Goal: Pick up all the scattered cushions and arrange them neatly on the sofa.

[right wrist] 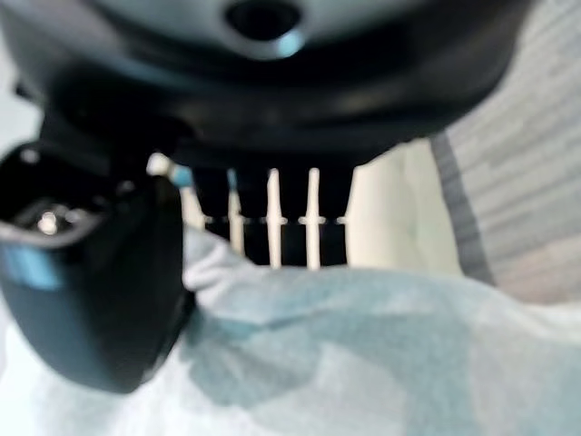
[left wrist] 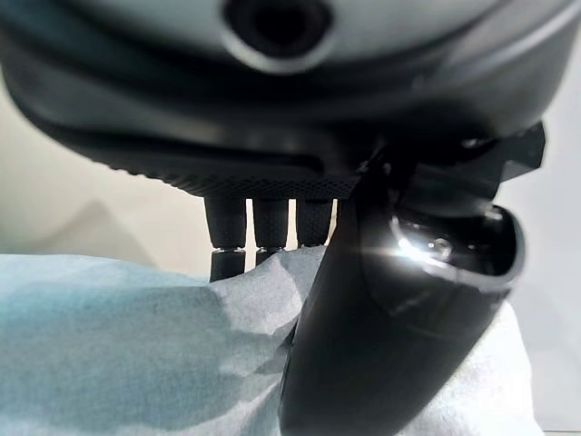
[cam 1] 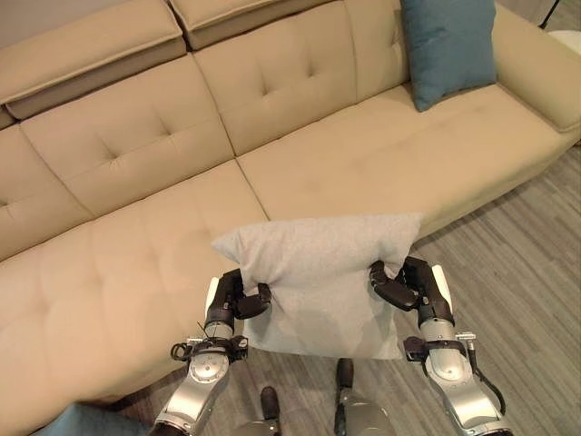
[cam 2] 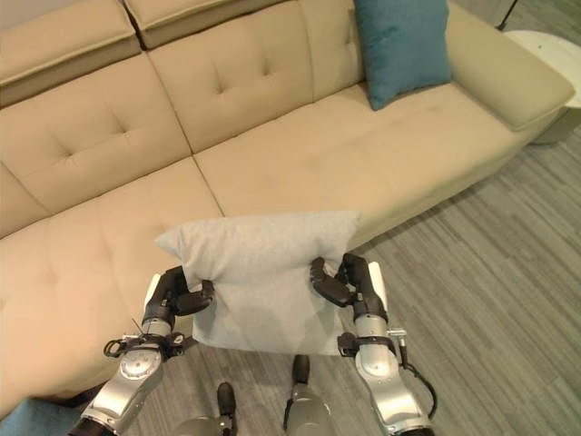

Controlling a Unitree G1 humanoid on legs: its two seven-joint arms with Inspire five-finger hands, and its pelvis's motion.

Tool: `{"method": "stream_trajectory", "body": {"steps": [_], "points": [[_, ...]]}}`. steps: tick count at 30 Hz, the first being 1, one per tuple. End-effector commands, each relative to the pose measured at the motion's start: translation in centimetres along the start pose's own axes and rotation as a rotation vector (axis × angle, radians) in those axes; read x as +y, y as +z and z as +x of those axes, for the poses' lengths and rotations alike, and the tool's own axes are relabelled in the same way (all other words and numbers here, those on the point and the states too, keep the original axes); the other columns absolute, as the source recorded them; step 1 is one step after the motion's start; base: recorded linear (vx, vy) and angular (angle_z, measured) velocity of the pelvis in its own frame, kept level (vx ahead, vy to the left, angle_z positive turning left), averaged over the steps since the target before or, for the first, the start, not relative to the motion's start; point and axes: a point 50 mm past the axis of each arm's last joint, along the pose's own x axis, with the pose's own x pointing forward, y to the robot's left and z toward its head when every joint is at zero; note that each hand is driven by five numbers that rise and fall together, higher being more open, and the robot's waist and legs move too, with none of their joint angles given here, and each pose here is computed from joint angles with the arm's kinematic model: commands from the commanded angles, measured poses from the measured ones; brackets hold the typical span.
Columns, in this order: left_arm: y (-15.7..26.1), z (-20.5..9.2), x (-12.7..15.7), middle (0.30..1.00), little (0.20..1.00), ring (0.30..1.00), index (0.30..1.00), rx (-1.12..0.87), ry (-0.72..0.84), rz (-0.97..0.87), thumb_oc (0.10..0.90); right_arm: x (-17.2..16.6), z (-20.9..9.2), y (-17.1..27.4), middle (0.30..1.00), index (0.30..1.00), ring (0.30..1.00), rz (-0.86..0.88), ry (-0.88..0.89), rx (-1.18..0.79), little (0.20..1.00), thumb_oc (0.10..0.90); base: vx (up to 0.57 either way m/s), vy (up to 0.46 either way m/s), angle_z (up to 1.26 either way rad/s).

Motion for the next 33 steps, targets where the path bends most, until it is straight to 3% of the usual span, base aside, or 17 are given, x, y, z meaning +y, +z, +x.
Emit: {"method": "stream_trajectory", "body": {"steps": [1,13,26,33], "points": [[7.6,0.9,-1.6,0.3,0.3,0.3,0.3,-0.377,-0.103,-0.087,0.4,0.4,1.3,7.6,0.3,0.3,0.3,0.161,-0.017,-0.376,0.3,0.4,0.09,-0.215,0.53],[7.3,1.1,-1.7,0.3,0.3,0.3,0.3,-0.362,-0.122,-0.056,0.4,-0.2,1.4,6.6,0.3,0.3,0.3,0.171,-0.082,-0.324,0.3,0.4,0.18,-0.027,0.22],[7.1,0.8,0.0,0.3,0.3,0.3,0.3,-0.36,-0.075,0.004,0.4,1.7,1.1,6.9,0.3,0.3,0.3,0.198,-0.008,-0.325,0.3,0.4,0.17,0.156,-0.02],[7.1,0.9,-0.4,0.3,0.3,0.3,0.3,-0.361,-0.086,-0.011,0.4,1.6,1.2,6.7,0.3,0.3,0.3,0.184,-0.012,-0.315,0.3,0.4,0.09,-0.037,0.27]]}}
